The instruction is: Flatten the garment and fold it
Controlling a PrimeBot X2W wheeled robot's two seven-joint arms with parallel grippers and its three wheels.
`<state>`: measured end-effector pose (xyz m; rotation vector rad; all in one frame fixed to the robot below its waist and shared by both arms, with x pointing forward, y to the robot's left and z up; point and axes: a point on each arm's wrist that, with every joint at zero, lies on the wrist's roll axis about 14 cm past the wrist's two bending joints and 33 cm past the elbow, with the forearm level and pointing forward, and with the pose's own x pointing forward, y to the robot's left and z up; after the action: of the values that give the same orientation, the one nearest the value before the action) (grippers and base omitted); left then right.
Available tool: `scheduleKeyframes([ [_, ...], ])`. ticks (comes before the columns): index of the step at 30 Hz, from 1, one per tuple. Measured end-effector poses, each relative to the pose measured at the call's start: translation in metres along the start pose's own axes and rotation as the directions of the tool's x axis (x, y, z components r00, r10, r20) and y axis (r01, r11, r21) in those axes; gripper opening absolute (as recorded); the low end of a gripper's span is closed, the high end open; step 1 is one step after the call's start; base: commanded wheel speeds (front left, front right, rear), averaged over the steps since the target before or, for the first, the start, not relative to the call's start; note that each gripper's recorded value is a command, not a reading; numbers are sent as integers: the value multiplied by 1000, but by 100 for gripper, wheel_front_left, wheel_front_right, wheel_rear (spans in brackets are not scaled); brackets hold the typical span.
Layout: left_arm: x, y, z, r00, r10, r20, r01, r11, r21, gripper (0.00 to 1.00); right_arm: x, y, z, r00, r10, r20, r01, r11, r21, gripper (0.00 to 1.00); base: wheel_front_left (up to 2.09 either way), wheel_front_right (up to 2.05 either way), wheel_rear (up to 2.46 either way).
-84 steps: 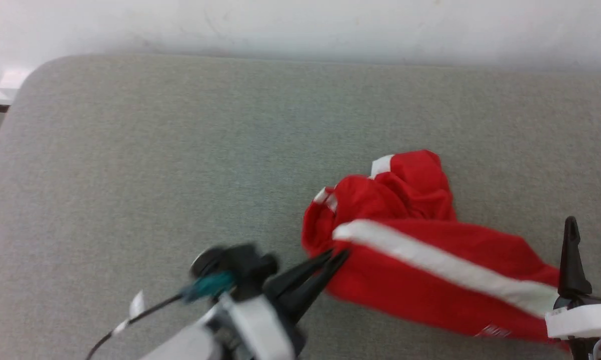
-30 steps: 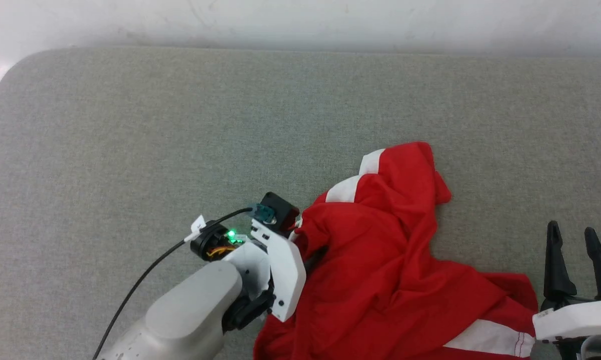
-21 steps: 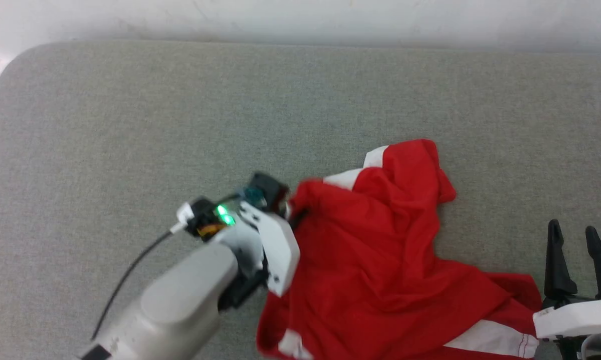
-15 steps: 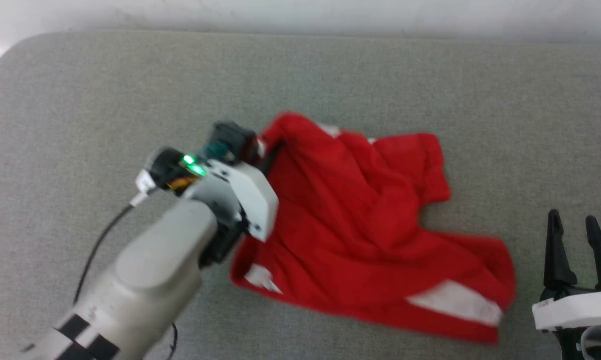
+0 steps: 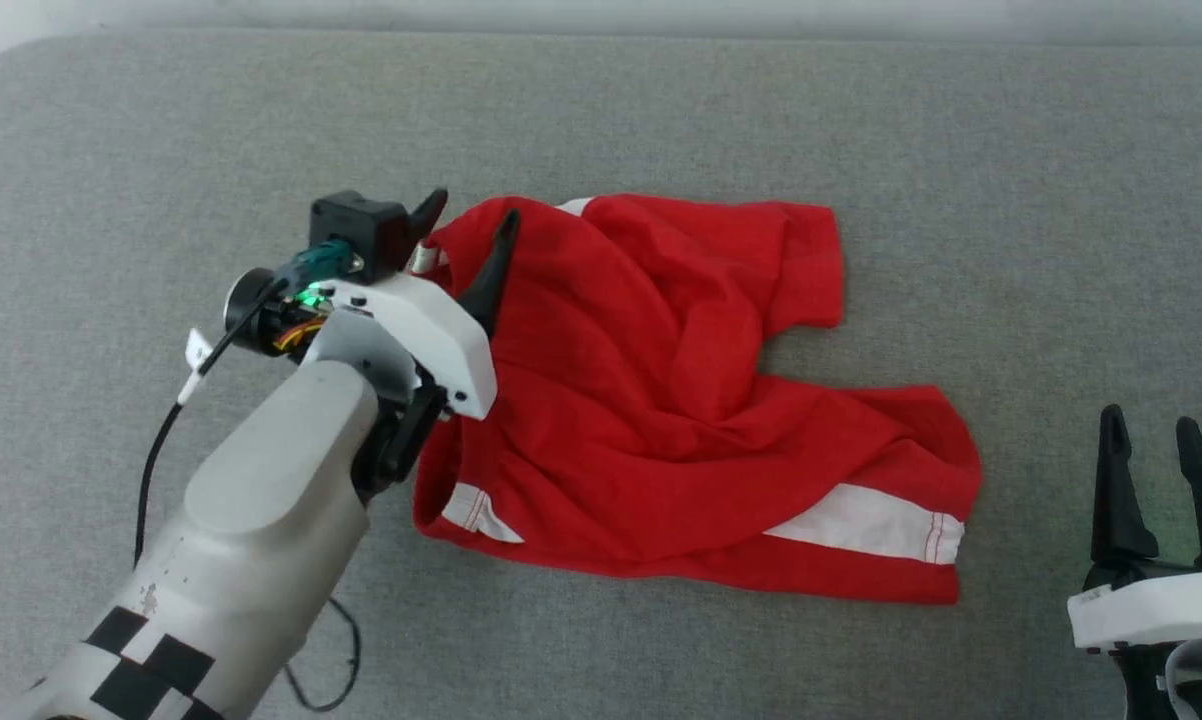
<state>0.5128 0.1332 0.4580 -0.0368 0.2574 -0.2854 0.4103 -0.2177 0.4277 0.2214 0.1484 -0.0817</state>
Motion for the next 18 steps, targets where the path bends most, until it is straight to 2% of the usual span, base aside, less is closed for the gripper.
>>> scheduleKeyframes([
  [7, -30, -8, 64, 959, 19, 282, 4, 997, -80, 100, -2, 7, 10, 999, 21, 27, -21, 1000, 6, 100, 0, 0, 0],
  [13, -89, 7, 65, 927, 139, 349, -109, 989, -105, 100, -8, 17, 17, 998, 49, 44, -50, 999, 16, 100, 0, 0, 0],
  [18, -139, 4, 57, 899, 219, 380, -149, 968, -204, 100, -17, 17, 17, 998, 51, 46, -52, 998, 23, 100, 0, 0, 0],
])
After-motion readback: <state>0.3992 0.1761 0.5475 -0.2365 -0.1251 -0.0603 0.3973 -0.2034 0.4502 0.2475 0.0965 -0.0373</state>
